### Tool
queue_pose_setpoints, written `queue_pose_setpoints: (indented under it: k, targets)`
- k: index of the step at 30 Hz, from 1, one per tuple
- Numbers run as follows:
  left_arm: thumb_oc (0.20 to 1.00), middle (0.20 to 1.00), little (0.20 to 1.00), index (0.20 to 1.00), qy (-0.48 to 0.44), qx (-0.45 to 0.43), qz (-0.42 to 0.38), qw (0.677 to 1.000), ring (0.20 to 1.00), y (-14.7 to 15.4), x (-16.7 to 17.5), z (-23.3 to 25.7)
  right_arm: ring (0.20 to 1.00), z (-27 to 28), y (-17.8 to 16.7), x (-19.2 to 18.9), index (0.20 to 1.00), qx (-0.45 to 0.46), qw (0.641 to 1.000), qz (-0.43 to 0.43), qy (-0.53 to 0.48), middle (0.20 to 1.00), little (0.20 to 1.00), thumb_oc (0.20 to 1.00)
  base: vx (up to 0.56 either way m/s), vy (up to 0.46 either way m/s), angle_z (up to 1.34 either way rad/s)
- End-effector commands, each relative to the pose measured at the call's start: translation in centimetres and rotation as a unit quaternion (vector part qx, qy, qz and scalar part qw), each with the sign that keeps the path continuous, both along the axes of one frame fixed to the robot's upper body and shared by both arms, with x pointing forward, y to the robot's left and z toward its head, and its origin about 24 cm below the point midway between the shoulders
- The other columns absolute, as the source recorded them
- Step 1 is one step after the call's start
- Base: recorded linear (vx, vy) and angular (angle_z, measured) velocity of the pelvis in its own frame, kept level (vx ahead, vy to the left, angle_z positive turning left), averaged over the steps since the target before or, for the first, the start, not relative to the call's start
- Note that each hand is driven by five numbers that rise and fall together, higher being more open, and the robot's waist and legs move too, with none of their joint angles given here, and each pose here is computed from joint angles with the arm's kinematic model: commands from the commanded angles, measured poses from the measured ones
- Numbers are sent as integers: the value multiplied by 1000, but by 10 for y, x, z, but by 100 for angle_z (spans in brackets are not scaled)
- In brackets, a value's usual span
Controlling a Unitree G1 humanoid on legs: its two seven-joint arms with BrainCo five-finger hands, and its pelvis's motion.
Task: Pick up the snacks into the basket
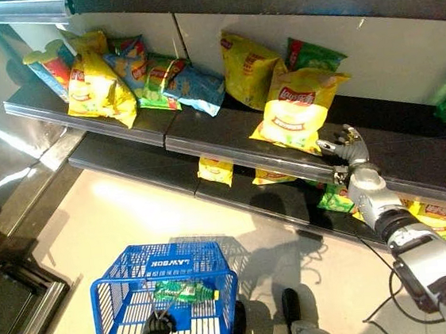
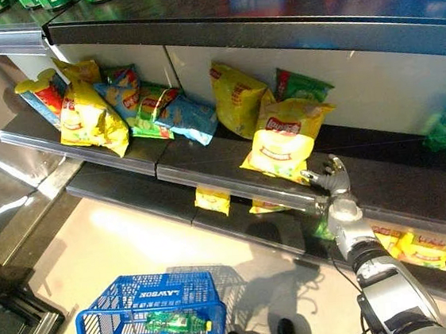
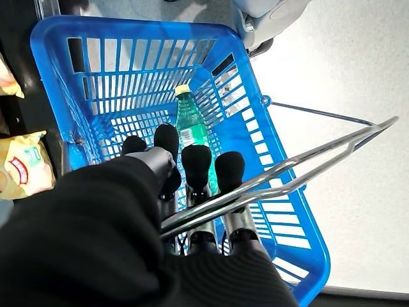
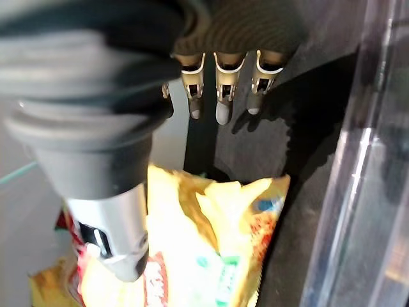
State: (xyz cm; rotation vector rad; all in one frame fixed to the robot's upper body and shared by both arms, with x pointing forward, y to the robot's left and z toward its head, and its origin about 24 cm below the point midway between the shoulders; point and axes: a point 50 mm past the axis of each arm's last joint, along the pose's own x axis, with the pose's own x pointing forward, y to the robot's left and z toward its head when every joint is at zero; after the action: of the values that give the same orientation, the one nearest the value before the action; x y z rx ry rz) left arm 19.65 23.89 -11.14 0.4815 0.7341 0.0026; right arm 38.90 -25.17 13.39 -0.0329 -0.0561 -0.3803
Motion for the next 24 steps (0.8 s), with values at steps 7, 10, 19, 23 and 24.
queue_pose_setpoints:
  k: [7,10,19,23,24]
  targets:
    - [200,200,200,200,99,54,-3,994,200,32,-54,-17,1000,44,-25,4,1000,-43,998,-28,-44,1000,1000,1000,21,-41,18]
    - [200,200,200,200,95,54,-9,994,200,31,-51,-16,1000,49,-31,2,1000,-44,997,-38,-50,1000,1000,1000,12,-64,30]
    - [200,200,200,200,95,53,-17,994,200,27,-49,-17,1000,40,-34,1,1000,-51,997,-43,-31,1000,1000,1000,22,-44,27]
    - [200,200,200,200,95,54,-21,994,200,26,-48,-17,1000,41,-36,1,1000,-53,997,-43,-30,1000,1000,1000,6,-22,5]
    - [200,200,200,200,96,54,-20,994,200,26,-48,-17,1000,41,-37,0,1000,-53,997,-43,-29,1000,1000,1000,10,-21,19]
